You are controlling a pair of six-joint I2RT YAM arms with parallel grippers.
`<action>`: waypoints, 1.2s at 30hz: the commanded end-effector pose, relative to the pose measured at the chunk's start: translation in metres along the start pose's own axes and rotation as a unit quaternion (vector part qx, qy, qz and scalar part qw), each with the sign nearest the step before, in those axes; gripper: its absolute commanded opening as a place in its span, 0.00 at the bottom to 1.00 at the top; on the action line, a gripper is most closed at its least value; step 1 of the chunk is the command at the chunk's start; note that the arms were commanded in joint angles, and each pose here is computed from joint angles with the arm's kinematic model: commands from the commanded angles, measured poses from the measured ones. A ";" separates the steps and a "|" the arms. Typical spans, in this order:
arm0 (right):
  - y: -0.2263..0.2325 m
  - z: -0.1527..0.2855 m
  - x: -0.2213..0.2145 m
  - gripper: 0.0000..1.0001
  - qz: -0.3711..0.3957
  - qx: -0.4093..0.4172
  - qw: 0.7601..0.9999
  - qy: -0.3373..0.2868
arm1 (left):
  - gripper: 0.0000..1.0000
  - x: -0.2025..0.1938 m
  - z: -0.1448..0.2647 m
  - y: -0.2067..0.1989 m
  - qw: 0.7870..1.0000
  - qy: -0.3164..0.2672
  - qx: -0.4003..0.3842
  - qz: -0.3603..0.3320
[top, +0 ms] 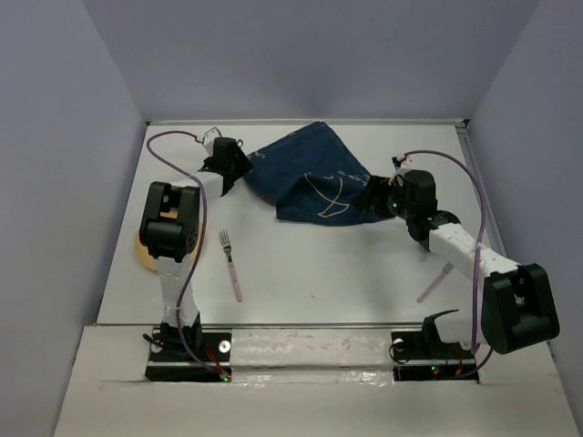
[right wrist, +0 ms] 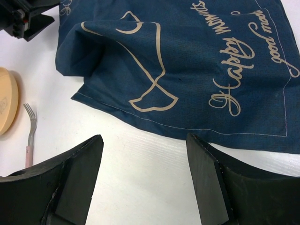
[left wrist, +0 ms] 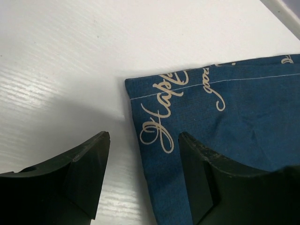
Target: Set the dinner table for one person
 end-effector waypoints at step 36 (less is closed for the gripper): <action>-0.010 -0.036 -0.018 0.86 0.049 -0.078 0.989 0.112 | 0.00 0.059 0.053 -0.035 0.988 -0.085 -0.117 0.046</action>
Point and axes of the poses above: each gripper's point midway between its finger pads, its own z axis back along the fingers, its own y axis along the line the jaws close on, x = y × z, the point moved 4 cm from there along z, back along the fingers, and after that the axes turned 15 degrees about z, right-handed, at the moved point
